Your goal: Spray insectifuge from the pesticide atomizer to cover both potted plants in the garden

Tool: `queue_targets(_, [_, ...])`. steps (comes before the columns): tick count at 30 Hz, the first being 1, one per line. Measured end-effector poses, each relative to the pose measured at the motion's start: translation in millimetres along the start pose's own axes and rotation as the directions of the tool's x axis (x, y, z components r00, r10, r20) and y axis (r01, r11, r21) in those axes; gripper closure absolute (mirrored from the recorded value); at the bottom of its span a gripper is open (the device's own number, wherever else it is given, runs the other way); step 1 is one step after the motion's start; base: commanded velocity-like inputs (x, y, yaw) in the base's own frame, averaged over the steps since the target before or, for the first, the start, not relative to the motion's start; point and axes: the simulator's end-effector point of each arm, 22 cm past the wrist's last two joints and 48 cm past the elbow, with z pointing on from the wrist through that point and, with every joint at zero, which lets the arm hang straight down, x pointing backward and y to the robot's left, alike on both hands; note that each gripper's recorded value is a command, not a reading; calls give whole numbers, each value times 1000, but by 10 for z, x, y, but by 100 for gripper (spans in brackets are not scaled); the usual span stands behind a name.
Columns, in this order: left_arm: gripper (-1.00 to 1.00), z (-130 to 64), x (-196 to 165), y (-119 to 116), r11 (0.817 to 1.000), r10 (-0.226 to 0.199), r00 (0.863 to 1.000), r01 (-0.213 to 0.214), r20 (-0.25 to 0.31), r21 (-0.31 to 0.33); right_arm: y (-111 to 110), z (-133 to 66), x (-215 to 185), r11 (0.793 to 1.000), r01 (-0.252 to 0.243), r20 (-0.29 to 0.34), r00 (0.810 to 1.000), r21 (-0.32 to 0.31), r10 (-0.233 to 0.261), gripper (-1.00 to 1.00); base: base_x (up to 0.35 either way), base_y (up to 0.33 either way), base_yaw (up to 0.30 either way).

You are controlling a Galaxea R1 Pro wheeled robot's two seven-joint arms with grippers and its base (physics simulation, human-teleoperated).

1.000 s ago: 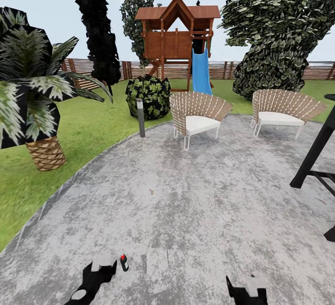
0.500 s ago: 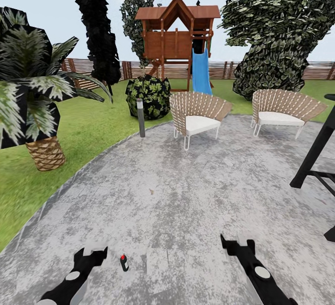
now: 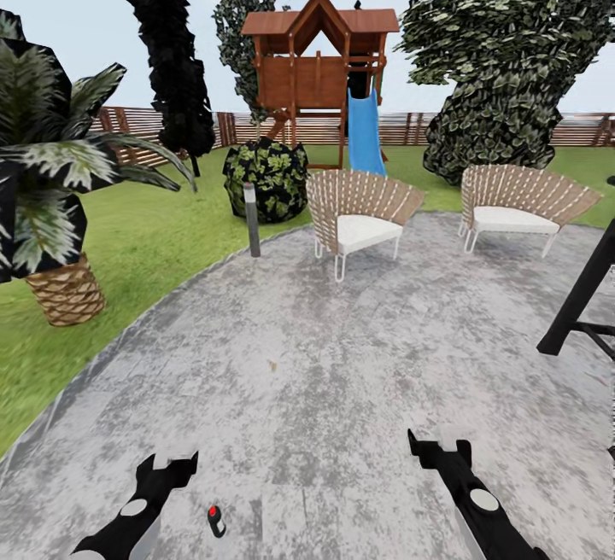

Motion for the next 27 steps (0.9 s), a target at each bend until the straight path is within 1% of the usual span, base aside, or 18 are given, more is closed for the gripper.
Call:
queue_targets(5, [-100, -1, 10, -27, 1000, 2, 1000, -2, -1, 6, -6, 2, 4, 1000, -2, -1, 1000, 2, 2, -100, 104, 0, -265])
queue_targets(8, [-100, -1, 7, -39, 1000, 4, 1000, -4, 0, 11, -7, 4, -2, 1000, -2, 1, 1000, 2, 2, -100, 22, 0, -110])
queue_targets(14, [-100, 28, 61, -22, 1000, 0, 1000, 0, 1, 9, 5, 25, 37, 1000, -2, 5, 1000, 0, 2, -100, 5, 0, -25])
queue_targets(27, [-100, 148, 309, -25, 1000, 0, 1000, 0, 0, 7, 39, 110, 306, 1000, 0, 3, 1000, -4, 0, -100, 0, 0, -1])
